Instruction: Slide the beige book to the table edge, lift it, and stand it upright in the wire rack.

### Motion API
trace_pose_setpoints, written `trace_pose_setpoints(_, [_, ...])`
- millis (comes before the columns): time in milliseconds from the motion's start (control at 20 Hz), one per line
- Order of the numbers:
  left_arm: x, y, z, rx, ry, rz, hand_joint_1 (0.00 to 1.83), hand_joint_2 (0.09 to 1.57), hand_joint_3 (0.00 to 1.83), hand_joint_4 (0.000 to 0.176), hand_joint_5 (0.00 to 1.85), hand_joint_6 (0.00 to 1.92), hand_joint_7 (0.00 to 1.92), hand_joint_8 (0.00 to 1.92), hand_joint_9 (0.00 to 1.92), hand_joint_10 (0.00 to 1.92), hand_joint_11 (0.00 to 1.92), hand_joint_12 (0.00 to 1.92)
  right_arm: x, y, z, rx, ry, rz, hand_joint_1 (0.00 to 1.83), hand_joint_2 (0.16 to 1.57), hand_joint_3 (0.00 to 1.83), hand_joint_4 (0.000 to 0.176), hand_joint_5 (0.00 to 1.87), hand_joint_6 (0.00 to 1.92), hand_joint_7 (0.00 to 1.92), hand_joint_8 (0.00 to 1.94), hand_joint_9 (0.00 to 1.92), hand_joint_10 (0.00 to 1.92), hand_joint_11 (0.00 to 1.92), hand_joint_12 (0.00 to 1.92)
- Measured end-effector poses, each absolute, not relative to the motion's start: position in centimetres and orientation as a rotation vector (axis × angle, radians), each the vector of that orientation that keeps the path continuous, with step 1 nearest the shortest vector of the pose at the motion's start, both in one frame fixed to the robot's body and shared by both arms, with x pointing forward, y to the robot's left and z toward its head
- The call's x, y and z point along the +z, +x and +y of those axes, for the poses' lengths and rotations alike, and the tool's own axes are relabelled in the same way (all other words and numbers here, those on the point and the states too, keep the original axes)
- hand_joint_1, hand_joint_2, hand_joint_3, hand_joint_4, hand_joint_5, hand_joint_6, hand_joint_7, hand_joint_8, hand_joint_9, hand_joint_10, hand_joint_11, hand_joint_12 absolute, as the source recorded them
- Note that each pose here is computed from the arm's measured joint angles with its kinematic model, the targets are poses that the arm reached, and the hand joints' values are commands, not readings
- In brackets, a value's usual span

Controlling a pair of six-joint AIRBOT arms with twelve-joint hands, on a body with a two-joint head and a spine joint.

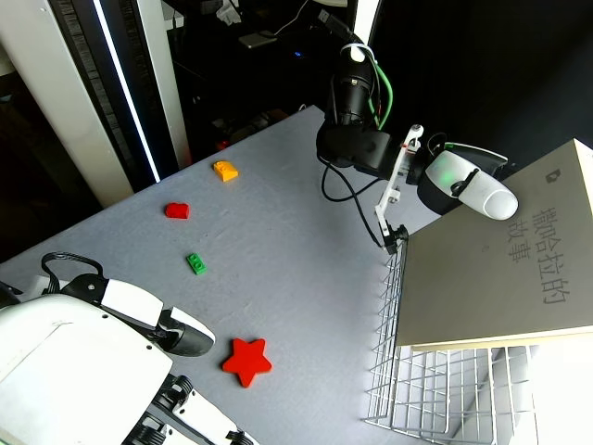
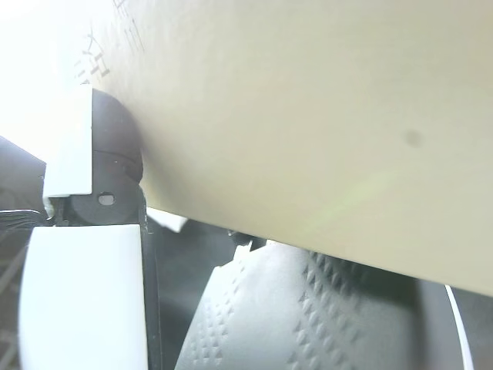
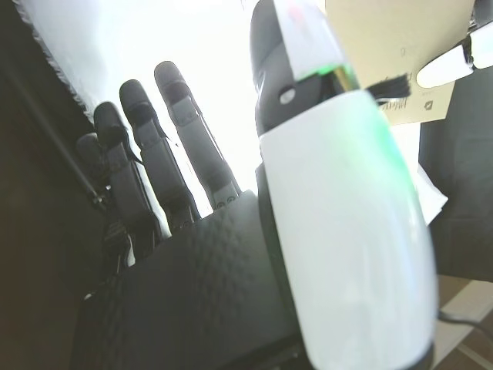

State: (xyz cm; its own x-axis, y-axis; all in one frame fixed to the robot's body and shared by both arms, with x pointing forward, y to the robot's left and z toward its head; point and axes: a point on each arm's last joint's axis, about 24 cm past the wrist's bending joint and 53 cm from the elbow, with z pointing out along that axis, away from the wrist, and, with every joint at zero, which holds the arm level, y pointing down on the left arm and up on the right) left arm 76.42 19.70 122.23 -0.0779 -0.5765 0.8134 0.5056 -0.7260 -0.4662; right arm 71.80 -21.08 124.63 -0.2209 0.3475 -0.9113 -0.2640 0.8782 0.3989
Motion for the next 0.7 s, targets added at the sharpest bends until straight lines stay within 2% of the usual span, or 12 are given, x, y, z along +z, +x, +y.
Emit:
trace_pose_setpoints(50, [122.23,76.42,19.70,-1.883,-1.464,0.079,1.15,1.23,0.00,0.020,0.80,1.31,0.74,1.33,0.61,0.94,0.41,1.47,124.63,71.80,-21.07,0.565,0.066,1.704,0.24,1.19,0.00,0.000,0.41,0.01,0.43,0.01,0.44,0.01,0.01,1.00])
trace_pose_setpoints(100, [122.23,76.42,19.70,-1.883,-1.464,0.079,1.12,1.21,0.00,0.000,0.80,1.25,0.69,0.80,0.64,0.82,0.46,1.36,124.65,71.80,-21.08,0.565,0.067,1.703,0.23,1.18,0.00,0.000,0.39,0.00,0.41,0.00,0.41,0.00,0.00,1.00])
trace_pose_setpoints(150, [122.23,76.42,19.70,-1.883,-1.464,0.079,1.12,1.19,0.00,0.000,0.82,1.21,0.77,0.49,0.70,0.68,0.51,1.29,124.65,71.80,-21.08,0.565,0.067,1.703,0.23,1.18,0.00,0.000,0.40,0.00,0.41,0.00,0.41,0.00,0.00,1.00])
trace_pose_setpoints(200, [122.23,76.42,19.70,-1.883,-1.464,0.079,1.11,1.20,0.00,0.000,0.80,1.24,0.81,0.30,0.73,0.55,0.54,1.23,124.65,71.80,-21.08,0.565,0.067,1.703,0.24,1.18,0.00,0.000,0.40,0.00,0.41,0.00,0.41,0.00,0.00,1.00])
trace_pose_setpoints(250, [122.23,76.42,19.70,-1.883,-1.464,0.079,1.10,1.19,0.00,0.000,0.82,1.22,0.86,0.19,0.77,0.47,0.56,1.18,124.65,71.80,-21.08,0.565,0.067,1.703,0.23,1.18,0.00,0.000,0.40,0.00,0.41,0.00,0.41,0.00,0.00,0.99])
trace_pose_setpoints(300, [122.23,76.42,19.70,-1.883,-1.464,0.079,1.05,1.13,0.00,0.000,0.68,0.68,0.86,0.13,0.77,0.41,0.54,1.16,124.63,71.80,-21.08,0.565,0.067,1.704,0.24,1.18,0.00,0.000,0.40,0.00,0.41,0.00,0.41,0.00,0.00,0.99])
trace_pose_setpoints(350, [122.23,76.42,19.70,-1.883,-1.464,0.079,1.02,1.10,0.00,0.000,0.69,0.37,0.84,0.06,0.77,0.33,0.51,1.15,124.63,71.80,-21.08,0.565,0.067,1.704,0.23,1.18,0.00,0.000,0.40,0.00,0.42,0.00,0.42,0.00,0.01,1.00])
trace_pose_setpoints(400, [122.26,76.42,19.76,-1.883,-1.462,0.079,1.02,1.08,0.00,0.000,0.74,0.20,0.83,0.03,0.78,0.27,0.48,1.14,124.63,71.79,-21.06,0.566,0.067,1.704,0.23,1.18,0.00,0.000,0.39,0.00,0.41,0.00,0.41,0.00,0.00,1.00])
trace_pose_setpoints(500, [122.41,76.37,20.12,-1.880,-1.456,0.072,0.89,1.10,0.00,0.000,0.73,0.05,0.74,0.00,0.69,0.13,0.32,1.16,124.64,71.80,-21.09,0.565,0.068,1.703,0.24,1.18,0.00,0.000,0.40,0.00,0.41,0.00,0.41,0.00,0.00,1.00])
trace_pose_setpoints(600, [122.49,76.29,20.33,-1.876,-1.451,0.064,0.68,1.12,0.01,0.000,0.65,0.00,0.62,0.00,0.57,0.05,0.17,1.10,124.55,71.78,-21.07,0.566,0.067,1.706,0.23,1.18,0.00,0.000,0.41,0.01,0.41,0.00,0.42,0.00,0.00,1.01])
trace_pose_setpoints(700, [122.54,76.24,20.38,-1.876,-1.448,0.061,0.66,1.10,0.00,0.000,0.62,0.00,0.57,0.00,0.52,0.03,0.13,1.08,124.57,71.80,-21.10,0.565,0.068,1.705,0.22,1.18,0.00,0.000,0.41,0.00,0.41,0.00,0.41,0.00,0.00,1.01])
